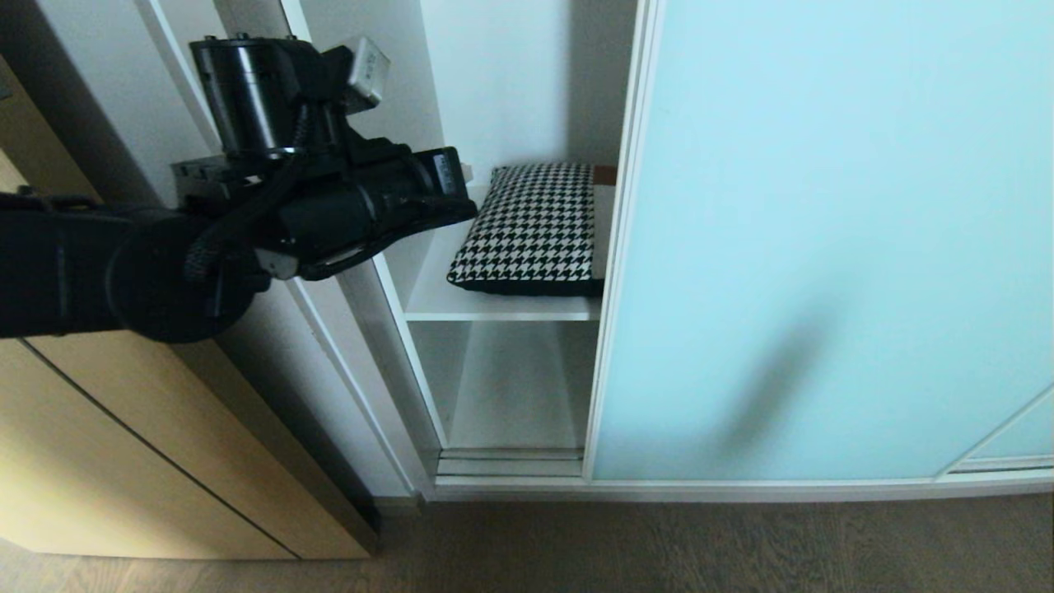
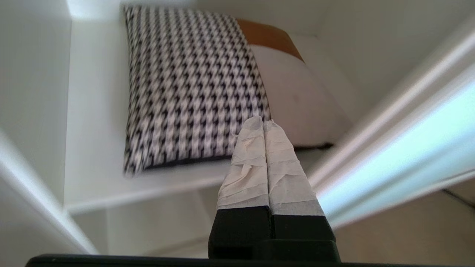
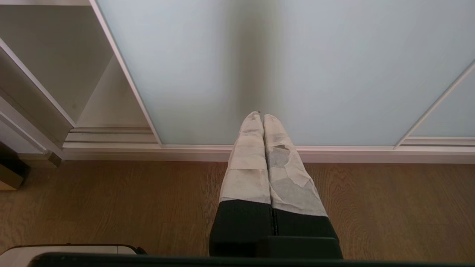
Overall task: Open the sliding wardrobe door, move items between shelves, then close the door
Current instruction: Open the door
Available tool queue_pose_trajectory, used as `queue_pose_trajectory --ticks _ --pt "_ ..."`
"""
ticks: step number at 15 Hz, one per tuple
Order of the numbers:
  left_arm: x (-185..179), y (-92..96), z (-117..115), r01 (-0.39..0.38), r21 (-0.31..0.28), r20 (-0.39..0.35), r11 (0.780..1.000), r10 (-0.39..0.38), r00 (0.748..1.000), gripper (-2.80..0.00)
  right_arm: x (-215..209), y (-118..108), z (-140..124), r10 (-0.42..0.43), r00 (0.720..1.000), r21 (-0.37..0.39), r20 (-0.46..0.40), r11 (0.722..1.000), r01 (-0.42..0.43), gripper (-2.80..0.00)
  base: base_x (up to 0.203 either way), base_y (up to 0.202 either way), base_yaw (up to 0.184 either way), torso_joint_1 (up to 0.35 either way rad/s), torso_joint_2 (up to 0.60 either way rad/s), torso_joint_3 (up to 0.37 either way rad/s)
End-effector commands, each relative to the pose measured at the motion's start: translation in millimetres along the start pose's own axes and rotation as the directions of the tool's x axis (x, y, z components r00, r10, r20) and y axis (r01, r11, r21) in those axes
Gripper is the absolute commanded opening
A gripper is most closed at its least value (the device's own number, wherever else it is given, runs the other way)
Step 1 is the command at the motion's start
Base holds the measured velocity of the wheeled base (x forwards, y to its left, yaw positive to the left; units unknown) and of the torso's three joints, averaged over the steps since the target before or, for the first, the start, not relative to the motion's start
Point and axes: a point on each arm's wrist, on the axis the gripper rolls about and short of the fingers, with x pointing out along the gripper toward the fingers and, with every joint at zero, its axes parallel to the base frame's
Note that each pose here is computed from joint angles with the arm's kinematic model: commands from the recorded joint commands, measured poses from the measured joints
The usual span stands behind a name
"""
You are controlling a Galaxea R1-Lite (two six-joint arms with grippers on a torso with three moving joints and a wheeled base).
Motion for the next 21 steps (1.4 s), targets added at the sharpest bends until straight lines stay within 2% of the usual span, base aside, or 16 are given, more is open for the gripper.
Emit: queue_pose_trajectory --ticks 1,5,8,10,17,21 --pt "33 -3.5 -23 -0.003 0.022 -0.029 1.0 0.003 1.0 -2.8 0 0 0 0.0 1.0 0.001 0.0 1.0 0.0 -2.8 0.0 0.0 0.0 0.0 0.0 0.0" --pt "81 -29.0 -60 -0.001 0.048 -0.042 0.999 0.003 0.999 -2.8 0 0 0 -0.001 1.0 0.001 0.0 1.0 0.001 -2.8 0.0 0.0 0.0 0.0 0.0 0.0" --pt "110 -53.3 -69 -0.016 0.045 0.033 0.999 0.015 0.999 -2.8 0 0 0 0.0 1.0 0.001 0.0 1.0 0.0 -2.8 0.0 0.0 0.0 0.0 0.0 0.0" --pt "124 -70.0 -92 -0.034 0.07 0.032 0.997 0.032 0.999 -2.8 0 0 0 0.0 1.0 0.001 0.0 1.0 0.0 -2.8 0.0 0.0 0.0 0.0 0.0 0.0" --pt "127 -103.0 -121 0.022 0.124 0.006 0.992 -0.023 1.0 -2.8 0 0 0 0.0 1.0 0.001 0.0 1.0 0.0 -2.8 0.0 0.0 0.0 0.0 0.0 0.0" --pt "130 -110.7 -135 0.042 0.141 0.011 0.989 -0.044 0.999 -2.8 0 0 0 0.0 1.0 0.001 -0.001 1.0 0.0 -2.8 0.0 0.0 0.0 0.0 0.0 0.0"
